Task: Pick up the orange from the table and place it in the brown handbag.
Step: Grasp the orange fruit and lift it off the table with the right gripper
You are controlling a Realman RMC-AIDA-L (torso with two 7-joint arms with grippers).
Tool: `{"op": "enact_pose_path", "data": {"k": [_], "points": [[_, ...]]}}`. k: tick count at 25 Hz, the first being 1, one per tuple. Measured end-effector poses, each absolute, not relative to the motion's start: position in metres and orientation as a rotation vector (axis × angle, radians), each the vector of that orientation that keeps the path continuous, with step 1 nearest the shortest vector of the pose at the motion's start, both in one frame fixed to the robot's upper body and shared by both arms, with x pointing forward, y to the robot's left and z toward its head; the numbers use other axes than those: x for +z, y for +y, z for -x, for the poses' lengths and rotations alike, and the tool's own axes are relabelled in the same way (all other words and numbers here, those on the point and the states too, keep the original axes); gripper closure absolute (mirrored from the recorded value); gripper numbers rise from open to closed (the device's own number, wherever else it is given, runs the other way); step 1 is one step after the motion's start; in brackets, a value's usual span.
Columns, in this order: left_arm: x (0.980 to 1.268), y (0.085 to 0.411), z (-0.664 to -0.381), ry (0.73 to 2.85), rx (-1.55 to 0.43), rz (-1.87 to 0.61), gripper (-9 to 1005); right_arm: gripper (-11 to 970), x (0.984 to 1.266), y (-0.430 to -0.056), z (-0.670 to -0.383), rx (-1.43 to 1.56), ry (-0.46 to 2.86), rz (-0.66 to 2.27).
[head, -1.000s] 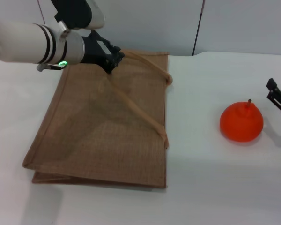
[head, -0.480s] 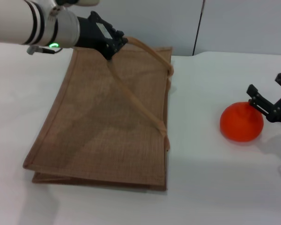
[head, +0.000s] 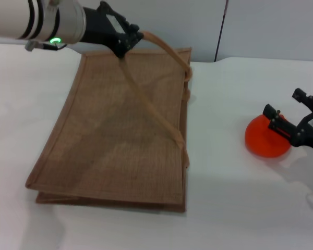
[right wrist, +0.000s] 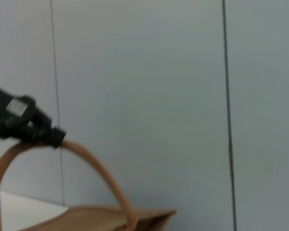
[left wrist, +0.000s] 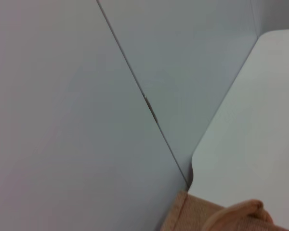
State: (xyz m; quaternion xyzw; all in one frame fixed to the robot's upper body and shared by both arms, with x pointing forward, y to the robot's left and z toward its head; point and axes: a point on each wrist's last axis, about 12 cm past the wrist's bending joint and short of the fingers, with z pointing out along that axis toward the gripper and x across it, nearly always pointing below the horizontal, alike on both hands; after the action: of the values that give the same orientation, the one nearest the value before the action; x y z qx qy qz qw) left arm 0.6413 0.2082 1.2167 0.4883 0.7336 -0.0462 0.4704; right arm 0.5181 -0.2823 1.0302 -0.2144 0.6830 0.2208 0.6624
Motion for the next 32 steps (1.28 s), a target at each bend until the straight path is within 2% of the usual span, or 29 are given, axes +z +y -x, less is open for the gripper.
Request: {"op": "enact_pose_path", "data": {"k": [15, 32], "points": [[1.246, 0.206, -0.628, 1.739, -0.108, -1.195, 875, 62, 1.022, -0.282, -0.520, 0.496, 1.631, 0.494], [1.285, 0.206, -0.608, 1.644, -0.007, -1.197, 875, 61, 1.016, -0.282, -0.525, 0.475, 1.699, 0.520]]}}
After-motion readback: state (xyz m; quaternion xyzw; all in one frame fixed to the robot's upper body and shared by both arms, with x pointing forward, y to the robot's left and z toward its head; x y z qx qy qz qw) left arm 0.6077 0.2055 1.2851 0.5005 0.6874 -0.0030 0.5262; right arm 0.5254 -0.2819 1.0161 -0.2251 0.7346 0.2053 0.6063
